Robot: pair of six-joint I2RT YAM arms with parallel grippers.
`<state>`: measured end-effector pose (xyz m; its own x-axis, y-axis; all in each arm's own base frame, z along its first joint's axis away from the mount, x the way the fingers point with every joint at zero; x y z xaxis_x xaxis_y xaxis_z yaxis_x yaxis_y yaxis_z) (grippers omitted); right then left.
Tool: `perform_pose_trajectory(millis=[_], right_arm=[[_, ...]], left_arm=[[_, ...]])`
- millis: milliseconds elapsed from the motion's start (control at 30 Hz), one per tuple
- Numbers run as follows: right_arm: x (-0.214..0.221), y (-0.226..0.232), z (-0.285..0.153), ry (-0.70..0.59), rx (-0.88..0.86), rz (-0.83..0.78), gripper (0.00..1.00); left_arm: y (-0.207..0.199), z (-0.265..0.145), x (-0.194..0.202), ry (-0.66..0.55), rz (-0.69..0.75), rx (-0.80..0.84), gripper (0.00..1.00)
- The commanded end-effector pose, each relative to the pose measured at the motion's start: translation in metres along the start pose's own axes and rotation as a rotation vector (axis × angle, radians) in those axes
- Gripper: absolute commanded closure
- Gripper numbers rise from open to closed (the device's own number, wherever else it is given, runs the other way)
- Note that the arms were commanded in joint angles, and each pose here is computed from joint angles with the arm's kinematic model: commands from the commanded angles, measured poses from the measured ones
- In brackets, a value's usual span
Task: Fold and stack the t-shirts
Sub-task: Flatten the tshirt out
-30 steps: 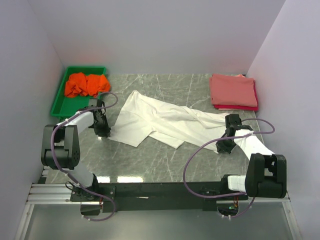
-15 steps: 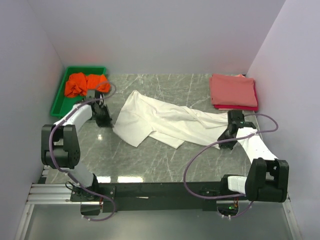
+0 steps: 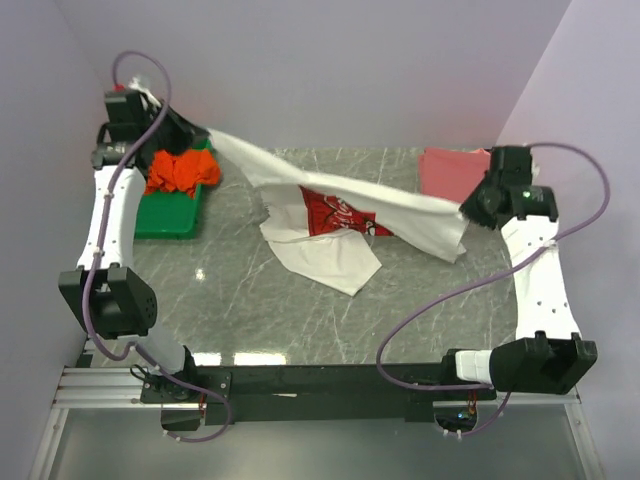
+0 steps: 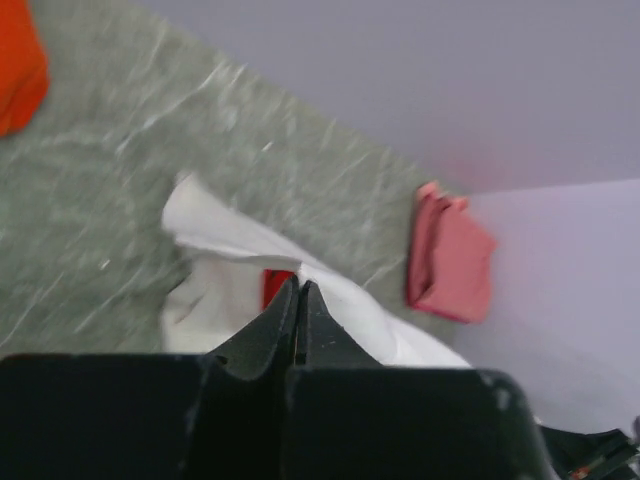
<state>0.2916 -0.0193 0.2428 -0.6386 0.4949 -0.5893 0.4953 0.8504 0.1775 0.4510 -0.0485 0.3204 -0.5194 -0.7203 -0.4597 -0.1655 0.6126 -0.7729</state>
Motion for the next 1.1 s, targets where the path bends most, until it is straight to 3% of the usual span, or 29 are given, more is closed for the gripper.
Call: perform_pose_trajectory(millis=[0,233,333,467,633,867,1000,1067], right_arm=[[-0.042,0.005,-0.038,-0.105,-0.009,-0.029,1.00],[-0.104,0.029,-0.110,-0.335,-0.141,-0.042,1.00],[-0.118,0.028,-0.145,-0.454,-0.181,-0.038,1.00],[-0.122,0.020,-0.183,-0.595,-0.211,-0.024,1.00],[-0.116,0.003,-0.239,-0.761,-0.243,-0.006,1.00],[-0.121,-0.010,-0.298,-0.915,-0.262,0.007,1.00],[-0.128,-0.003,-0.265,-0.860,-0.228,-0.013,1.00],[-0.130,0.002,-0.234,-0.805,-0.204,-0.023,1.00]], left_arm=[[-0.079,-0.048,-0.064,-0.194,-0.022,0.224,1.00],[-0.171,-0.138,-0.110,-0.390,0.012,0.510,1.00],[-0.201,-0.198,-0.106,-0.479,0.058,0.602,1.00],[-0.217,-0.262,-0.102,-0.660,0.140,0.604,1.00],[-0.243,-0.331,-0.085,-0.779,0.243,0.655,1.00],[-0.266,-0.369,-0.064,-0.815,0.322,0.741,0.99],[-0.261,-0.347,-0.068,-0.780,0.313,0.741,0.99],[-0.250,-0.311,-0.075,-0.715,0.276,0.723,0.99]])
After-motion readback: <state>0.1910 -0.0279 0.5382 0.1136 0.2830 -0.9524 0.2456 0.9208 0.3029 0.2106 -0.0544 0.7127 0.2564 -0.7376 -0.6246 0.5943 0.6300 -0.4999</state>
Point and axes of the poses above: each gripper's point midway between its finger pads, its own z axis out along the fingers, its own y axis along the line the jaws close on, x = y × z, the point moved 2 cm from there along -z, back along the fingers, and after that the axes turned 7 degrees about -z, right-handed, at the moved point
